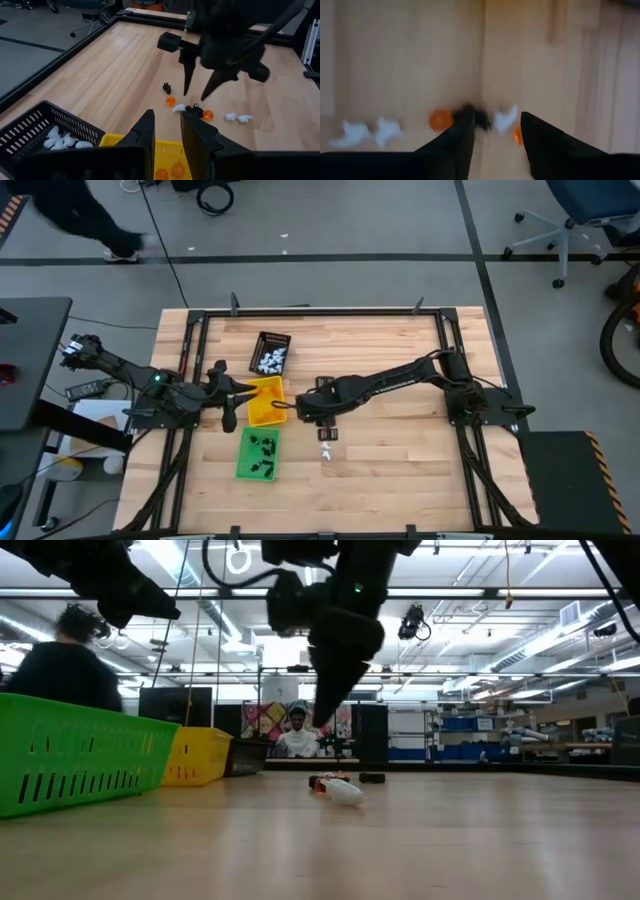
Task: Sort Halloween decoration
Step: Put the orange pumpkin toy into the yellow basket
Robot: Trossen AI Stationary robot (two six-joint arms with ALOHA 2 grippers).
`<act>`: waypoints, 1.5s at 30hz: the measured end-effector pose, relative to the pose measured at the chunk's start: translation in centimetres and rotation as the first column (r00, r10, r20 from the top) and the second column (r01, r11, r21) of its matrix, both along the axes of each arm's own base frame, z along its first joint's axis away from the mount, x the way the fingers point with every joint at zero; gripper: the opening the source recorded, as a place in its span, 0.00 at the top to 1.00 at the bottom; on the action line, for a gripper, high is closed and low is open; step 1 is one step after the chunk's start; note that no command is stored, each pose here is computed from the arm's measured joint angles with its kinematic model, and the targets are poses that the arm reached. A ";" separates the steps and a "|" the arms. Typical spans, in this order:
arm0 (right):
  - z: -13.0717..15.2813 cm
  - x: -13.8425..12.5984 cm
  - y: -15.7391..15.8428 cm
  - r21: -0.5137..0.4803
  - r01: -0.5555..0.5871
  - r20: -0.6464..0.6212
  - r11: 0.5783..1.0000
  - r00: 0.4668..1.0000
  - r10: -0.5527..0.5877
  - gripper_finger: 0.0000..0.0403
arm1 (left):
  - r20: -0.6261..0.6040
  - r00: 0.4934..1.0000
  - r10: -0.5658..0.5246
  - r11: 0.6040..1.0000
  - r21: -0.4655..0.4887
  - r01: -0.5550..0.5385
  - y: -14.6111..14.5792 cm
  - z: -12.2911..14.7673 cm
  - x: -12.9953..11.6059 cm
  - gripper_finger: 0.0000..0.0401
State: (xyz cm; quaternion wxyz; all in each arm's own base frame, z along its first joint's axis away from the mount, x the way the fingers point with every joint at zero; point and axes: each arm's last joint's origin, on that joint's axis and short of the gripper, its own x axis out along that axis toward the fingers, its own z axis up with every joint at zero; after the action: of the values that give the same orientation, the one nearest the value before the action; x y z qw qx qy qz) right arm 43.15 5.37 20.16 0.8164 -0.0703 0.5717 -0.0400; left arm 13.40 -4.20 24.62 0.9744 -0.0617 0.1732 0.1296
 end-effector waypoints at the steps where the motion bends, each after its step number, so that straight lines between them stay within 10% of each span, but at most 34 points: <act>1: -0.1 -0.2 -0.3 -0.003 0.006 -0.023 1.000 1.000 -0.006 0.59 | 0.000 1.000 0.000 1.000 0.000 0.000 0.0 0.0 0.0 0.83; 45: -5.7 -0.8 -5.5 0.024 -0.117 -0.158 0.993 0.980 0.120 0.51 | -0.001 1.000 0.009 1.000 -0.021 -0.009 0.0 -0.1 0.0 0.83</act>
State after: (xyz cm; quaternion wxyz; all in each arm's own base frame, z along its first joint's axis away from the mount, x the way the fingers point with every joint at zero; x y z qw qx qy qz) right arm 42.32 -0.18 14.43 0.7695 -0.1013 0.6303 0.0187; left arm 13.38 -4.20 24.53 0.9730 -0.0726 0.1747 0.1320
